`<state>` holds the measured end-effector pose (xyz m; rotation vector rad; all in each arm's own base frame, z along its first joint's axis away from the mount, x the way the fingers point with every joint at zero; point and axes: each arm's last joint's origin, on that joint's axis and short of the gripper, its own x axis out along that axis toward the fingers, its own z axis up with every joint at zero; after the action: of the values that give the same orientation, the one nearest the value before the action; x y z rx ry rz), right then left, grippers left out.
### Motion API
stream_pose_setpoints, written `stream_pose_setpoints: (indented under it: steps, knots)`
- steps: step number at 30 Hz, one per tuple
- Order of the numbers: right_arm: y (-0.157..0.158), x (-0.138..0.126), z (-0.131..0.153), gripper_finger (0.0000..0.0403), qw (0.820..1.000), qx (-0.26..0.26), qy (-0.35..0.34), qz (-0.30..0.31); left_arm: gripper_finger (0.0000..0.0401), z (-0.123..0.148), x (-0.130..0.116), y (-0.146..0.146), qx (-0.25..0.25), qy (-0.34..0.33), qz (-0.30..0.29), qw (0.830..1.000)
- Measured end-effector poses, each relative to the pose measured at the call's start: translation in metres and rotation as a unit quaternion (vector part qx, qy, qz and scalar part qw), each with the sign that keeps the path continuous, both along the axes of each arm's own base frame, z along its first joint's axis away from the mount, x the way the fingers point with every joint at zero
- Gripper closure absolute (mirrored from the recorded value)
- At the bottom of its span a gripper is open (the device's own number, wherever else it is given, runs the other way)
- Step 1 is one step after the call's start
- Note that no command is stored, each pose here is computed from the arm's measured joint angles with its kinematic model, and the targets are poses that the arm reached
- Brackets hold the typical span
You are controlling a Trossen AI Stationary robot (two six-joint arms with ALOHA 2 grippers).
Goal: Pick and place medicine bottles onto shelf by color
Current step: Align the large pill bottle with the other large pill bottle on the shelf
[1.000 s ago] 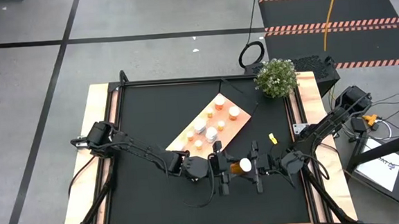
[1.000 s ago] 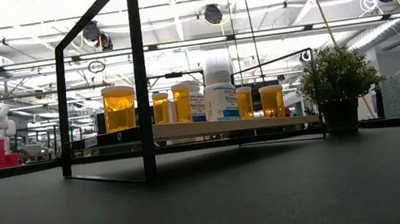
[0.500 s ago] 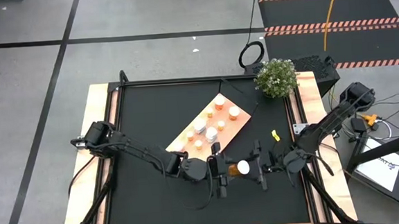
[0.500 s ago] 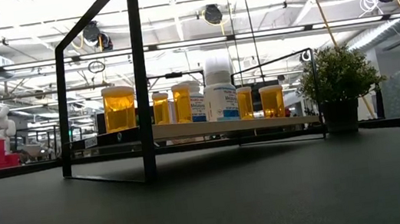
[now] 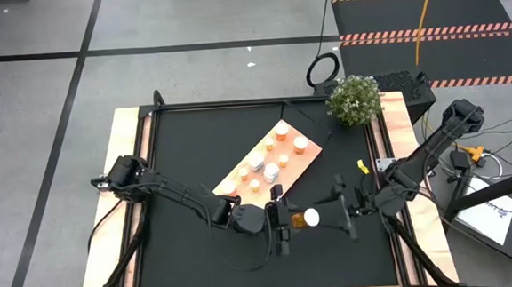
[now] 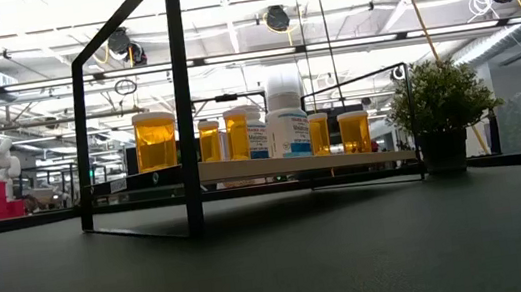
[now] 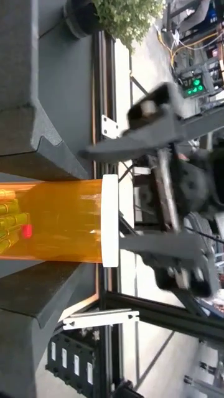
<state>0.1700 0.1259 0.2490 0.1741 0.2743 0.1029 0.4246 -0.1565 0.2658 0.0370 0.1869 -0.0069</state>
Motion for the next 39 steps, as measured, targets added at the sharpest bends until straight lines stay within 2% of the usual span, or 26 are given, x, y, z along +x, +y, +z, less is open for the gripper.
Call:
stream_pose_setpoints:
  steps: [5,14,21,25,32,36,39]
  knots:
    - [0.008,0.002,0.008,0.0115,0.998,-0.058,-0.024,0.02,0.0204,-0.002,0.0,0.001,0.004,0.01,0.001,1.0]
    - [0.007,0.007,0.008,0.0114,0.999,-0.038,-0.027,0.007,0.0203,-0.002,0.001,0.003,0.003,0.009,0.004,1.0]
    - [0.009,0.02,0.002,0.0124,0.996,-0.079,-0.042,0.003,0.0203,-0.005,0.001,0.008,-0.002,0.026,0.012,1.0]
    - [0.008,0.024,0.001,0.0144,0.995,-0.088,-0.046,-0.002,0.0203,-0.005,0.001,0.008,-0.001,0.03,0.012,0.999]
    - [0.008,0.024,0.001,0.0202,0.995,-0.092,-0.046,-0.001,0.0203,-0.005,0.001,0.008,-0.001,0.031,0.013,0.999]
    - [0.008,0.024,0.001,0.0202,0.995,-0.089,-0.046,-0.001,0.0203,-0.005,0.001,0.008,-0.007,0.031,0.014,0.999]
    - [0.008,0.024,0.001,0.0184,0.996,-0.078,-0.044,-0.003,0.0199,-0.005,0.001,0.007,-0.017,0.032,0.014,0.999]
